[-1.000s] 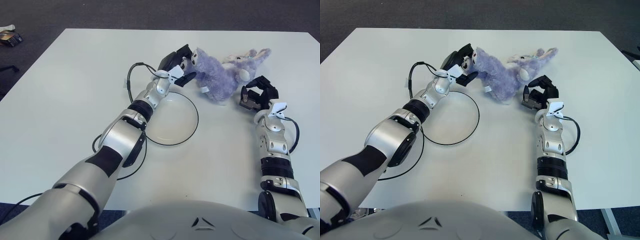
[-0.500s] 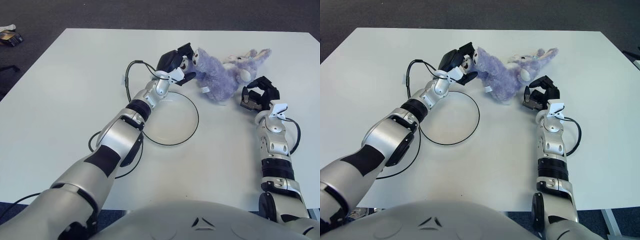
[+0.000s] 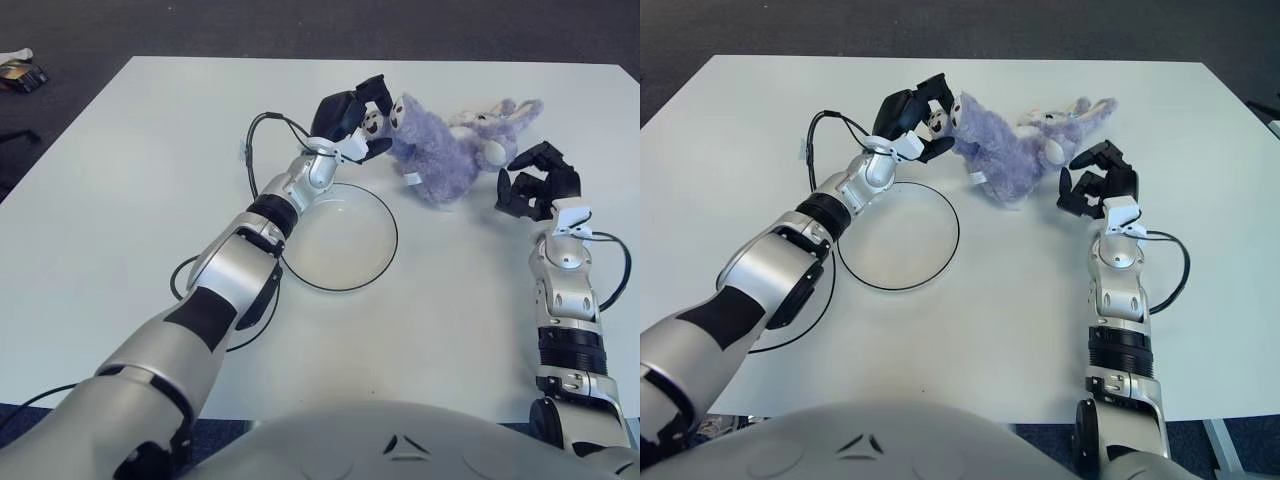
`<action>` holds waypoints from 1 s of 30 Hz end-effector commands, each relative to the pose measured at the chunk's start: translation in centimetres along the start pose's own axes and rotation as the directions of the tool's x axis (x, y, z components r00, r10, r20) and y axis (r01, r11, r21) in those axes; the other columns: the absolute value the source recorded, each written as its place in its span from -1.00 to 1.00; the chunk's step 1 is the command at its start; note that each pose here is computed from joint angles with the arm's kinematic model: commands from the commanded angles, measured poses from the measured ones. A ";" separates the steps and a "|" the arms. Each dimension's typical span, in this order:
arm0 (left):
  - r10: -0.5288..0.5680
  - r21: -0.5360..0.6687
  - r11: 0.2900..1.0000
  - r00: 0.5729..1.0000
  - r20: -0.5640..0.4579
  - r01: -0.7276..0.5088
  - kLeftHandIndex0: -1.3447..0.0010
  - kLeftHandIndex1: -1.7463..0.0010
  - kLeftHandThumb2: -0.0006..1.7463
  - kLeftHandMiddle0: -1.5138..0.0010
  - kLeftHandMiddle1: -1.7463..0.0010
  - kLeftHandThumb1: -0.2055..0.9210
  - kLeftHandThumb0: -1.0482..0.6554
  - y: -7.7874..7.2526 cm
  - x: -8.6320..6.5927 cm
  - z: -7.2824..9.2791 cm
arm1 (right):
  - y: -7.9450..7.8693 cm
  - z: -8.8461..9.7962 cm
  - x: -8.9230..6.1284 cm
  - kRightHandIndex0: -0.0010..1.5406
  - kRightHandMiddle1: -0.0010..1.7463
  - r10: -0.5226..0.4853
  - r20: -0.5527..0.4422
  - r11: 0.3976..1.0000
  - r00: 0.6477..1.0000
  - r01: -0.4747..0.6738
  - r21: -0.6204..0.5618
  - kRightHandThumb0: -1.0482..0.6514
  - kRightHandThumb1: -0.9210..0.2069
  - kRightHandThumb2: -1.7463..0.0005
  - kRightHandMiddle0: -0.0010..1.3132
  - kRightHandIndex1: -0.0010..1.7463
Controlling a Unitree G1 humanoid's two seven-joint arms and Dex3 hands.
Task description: Put the doll into the plate.
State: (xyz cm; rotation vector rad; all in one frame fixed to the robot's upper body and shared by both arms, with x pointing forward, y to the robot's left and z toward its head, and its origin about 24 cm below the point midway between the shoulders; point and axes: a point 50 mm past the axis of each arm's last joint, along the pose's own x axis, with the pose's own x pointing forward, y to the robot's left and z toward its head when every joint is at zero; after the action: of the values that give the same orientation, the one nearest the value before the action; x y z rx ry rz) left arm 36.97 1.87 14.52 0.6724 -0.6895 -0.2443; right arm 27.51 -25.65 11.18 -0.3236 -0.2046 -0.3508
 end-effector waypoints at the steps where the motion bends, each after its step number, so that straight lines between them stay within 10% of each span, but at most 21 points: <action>1: 0.022 0.024 0.999 0.998 0.058 -0.023 0.07 -0.65 0.41 -0.05 -0.73 -0.20 0.23 1.0 0.9 0.8 | -0.9 0.3 -0.1 0.26 1.00 0.001 -0.003 0.999 1.000 -0.001 -0.048 -0.29 -0.11 -0.36 -0.19 1.00; 30: 0.049 -0.013 0.999 0.987 0.154 -0.047 0.08 -0.67 0.40 -0.07 -0.67 -0.20 0.23 2.6 2.3 2.7 | -2.8 4.5 0.1 -0.03 1.00 0.141 0.074 0.916 0.987 -0.102 -0.387 -0.25 -0.34 -0.17 -0.34 1.00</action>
State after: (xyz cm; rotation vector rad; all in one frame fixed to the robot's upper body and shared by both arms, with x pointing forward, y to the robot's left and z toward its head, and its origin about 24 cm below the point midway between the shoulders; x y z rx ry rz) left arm 36.91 1.62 17.67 0.6429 -0.8135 -0.2547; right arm 26.17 -26.49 16.08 -0.6955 -0.2238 -0.2456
